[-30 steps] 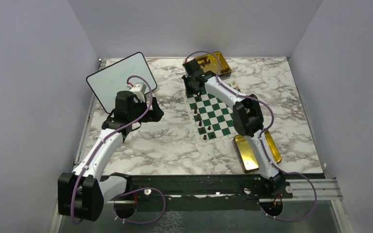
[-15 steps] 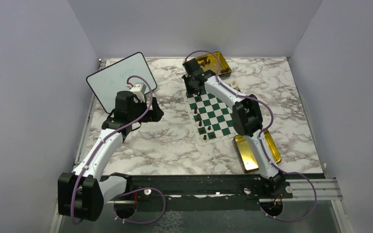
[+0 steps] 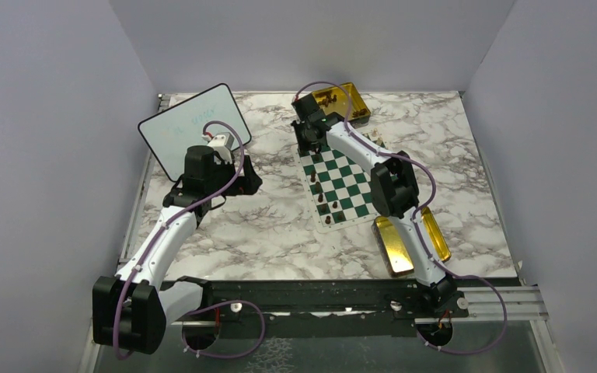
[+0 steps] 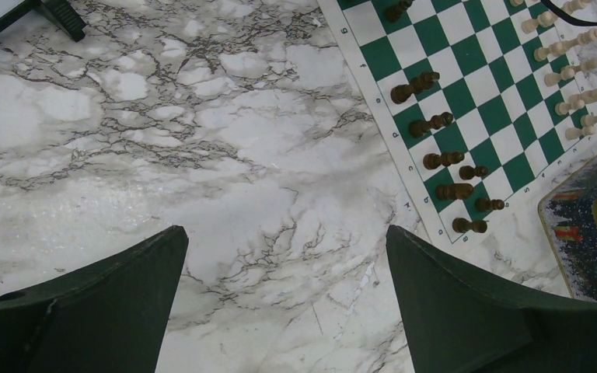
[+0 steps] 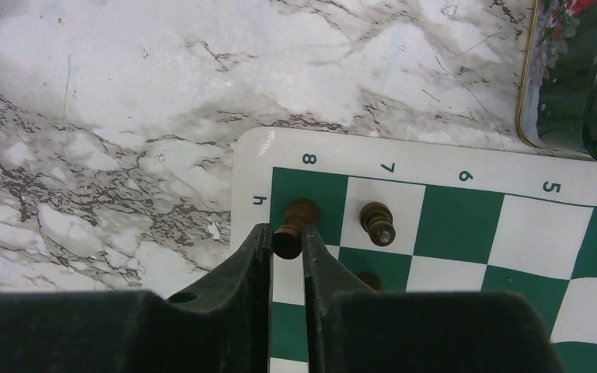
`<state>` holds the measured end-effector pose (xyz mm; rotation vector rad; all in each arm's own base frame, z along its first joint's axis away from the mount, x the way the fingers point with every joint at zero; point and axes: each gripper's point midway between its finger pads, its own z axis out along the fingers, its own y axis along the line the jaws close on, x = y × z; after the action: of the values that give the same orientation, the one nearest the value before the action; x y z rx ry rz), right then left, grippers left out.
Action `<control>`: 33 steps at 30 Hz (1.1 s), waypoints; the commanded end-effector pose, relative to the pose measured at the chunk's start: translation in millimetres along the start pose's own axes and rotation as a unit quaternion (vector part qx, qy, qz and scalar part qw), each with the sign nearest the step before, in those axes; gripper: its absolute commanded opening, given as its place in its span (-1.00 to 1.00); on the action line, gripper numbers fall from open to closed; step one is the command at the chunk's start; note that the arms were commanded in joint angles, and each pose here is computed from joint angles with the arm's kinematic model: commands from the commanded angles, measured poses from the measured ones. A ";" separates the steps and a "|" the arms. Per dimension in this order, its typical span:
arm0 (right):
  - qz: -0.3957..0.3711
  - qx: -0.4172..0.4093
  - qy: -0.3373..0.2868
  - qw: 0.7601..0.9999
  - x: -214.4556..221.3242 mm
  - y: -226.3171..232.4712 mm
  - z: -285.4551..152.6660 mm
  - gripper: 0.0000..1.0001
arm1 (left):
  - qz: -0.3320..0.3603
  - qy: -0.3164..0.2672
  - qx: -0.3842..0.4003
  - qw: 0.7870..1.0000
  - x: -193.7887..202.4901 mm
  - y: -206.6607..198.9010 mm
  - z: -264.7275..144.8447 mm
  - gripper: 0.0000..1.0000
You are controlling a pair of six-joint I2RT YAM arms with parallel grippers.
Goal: Set up the chess pieces on the board
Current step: Place the chess piece on the chessboard.
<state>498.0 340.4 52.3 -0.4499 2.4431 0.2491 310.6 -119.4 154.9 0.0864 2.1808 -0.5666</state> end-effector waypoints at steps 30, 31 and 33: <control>0.011 0.023 -0.113 0.993 -73.3 -13.7 -74.4 -0.08 | 0.006 0.015 0.005 1.000 5.1 -2.6 -7.1 0.98; 0.014 0.023 -0.118 0.993 -74.7 -14.6 -80.7 -0.08 | 0.006 0.016 0.004 1.000 5.6 -2.3 -6.9 0.98; 0.019 0.021 -0.125 0.992 -75.9 -16.2 -92.3 -0.07 | 0.004 0.013 0.004 1.000 4.6 -2.5 -6.7 0.98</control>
<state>501.8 327.9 107.2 -0.4055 2.3476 0.2327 302.3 -117.5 146.2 0.0832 2.2304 -0.5606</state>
